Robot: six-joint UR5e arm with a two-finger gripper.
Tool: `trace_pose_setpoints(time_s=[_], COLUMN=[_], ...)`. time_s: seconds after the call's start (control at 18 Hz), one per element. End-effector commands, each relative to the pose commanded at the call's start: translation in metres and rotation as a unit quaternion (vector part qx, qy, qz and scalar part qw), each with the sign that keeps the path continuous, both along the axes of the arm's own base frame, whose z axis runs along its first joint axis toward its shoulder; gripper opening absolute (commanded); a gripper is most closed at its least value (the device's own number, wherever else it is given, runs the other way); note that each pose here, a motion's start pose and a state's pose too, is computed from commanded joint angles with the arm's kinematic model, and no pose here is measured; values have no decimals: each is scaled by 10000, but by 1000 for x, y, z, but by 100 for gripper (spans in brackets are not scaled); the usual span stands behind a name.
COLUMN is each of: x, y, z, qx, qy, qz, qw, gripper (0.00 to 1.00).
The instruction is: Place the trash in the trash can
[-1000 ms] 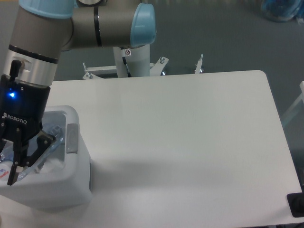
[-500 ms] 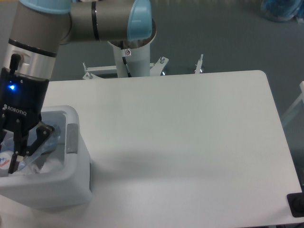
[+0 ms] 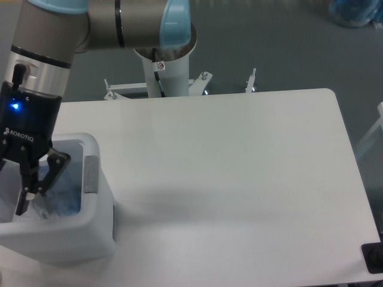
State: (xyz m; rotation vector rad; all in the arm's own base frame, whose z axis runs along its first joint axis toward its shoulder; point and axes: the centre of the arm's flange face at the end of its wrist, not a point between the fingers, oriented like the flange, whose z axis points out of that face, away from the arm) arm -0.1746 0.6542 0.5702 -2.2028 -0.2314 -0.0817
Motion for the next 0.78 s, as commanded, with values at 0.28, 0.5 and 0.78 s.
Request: trace_pose_setpoints(time_s=[0.28,0.5,0.78], x=[-59,-99,-128], y=[-20,-45,-75], z=[-12,-35,-61], qx=[-426,-1442,-2078], qy=[544,1644,2032], qz=[1051,1993,2011], qw=[9921,9552,9355], gripper=[100,100,100])
